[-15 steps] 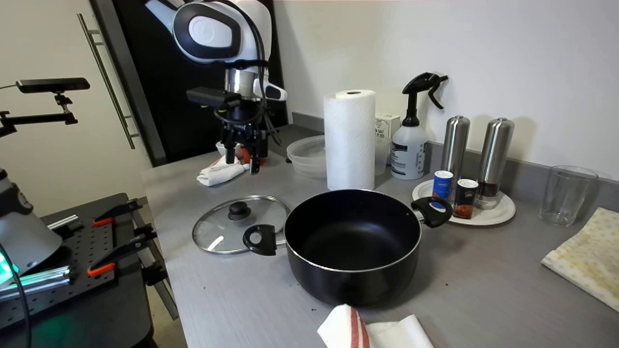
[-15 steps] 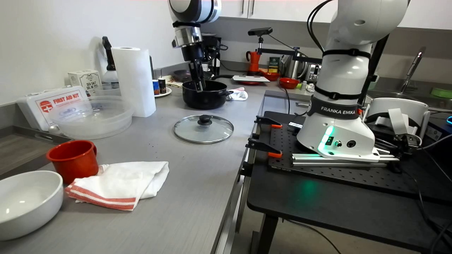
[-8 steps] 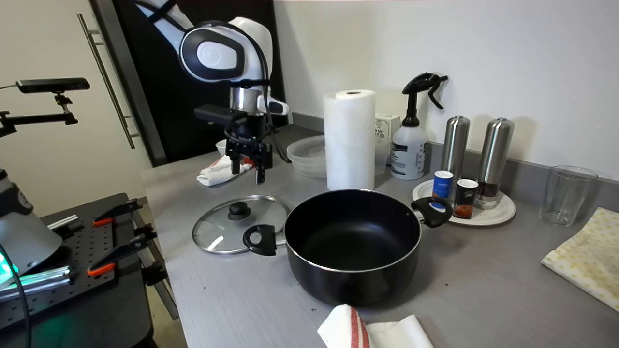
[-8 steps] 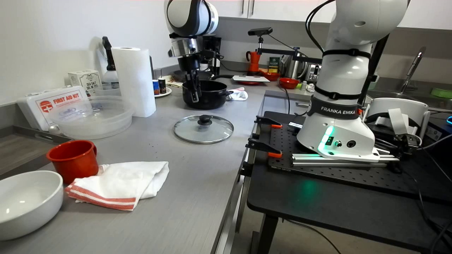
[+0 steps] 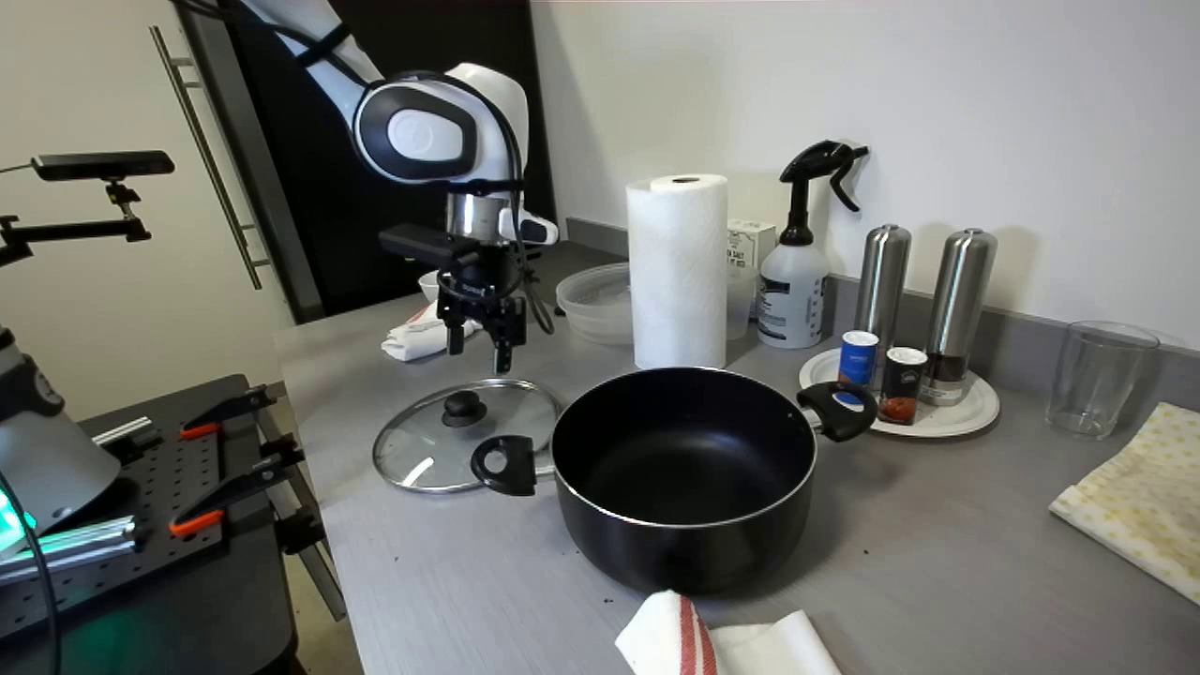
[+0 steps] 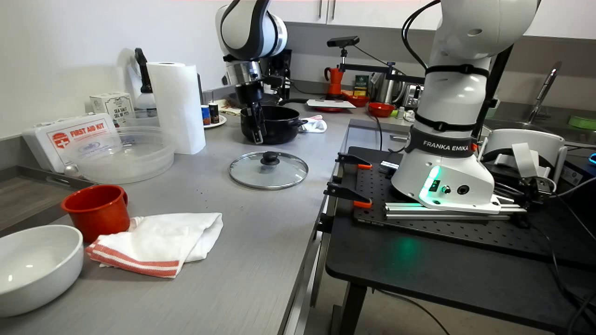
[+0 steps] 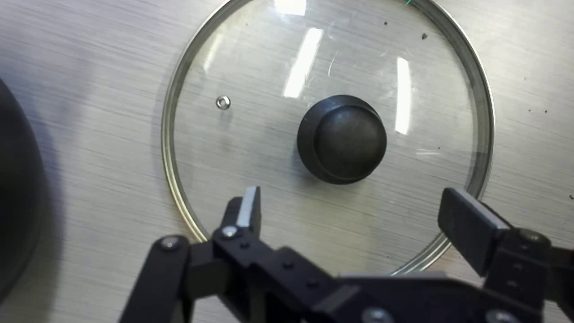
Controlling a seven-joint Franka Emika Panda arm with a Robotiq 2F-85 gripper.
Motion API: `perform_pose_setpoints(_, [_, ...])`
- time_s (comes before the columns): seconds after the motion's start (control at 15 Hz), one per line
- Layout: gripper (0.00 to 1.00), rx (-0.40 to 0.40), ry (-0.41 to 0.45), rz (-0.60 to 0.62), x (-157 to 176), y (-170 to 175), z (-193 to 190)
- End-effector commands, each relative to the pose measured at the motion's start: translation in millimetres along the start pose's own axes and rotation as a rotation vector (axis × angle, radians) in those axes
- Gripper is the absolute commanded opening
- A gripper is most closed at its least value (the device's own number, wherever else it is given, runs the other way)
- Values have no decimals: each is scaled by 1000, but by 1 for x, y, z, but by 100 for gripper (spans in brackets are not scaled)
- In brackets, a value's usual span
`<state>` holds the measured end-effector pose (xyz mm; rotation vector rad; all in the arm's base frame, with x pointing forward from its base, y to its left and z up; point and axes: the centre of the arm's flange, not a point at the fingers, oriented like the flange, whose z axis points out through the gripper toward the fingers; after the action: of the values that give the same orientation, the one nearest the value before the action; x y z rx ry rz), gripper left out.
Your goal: Put the glass lid on the black pot
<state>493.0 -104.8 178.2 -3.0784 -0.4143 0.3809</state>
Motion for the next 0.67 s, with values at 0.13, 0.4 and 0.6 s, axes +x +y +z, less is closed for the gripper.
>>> perform_pose_setpoints(0.13, [100,-51,-9,22,4,-2,21])
perform_pose_setpoints(0.4, [100,-59,-37,24,3,-5,35])
perform_pose_setpoints(0.6, [100,-58,-55,25,0,-8,44])
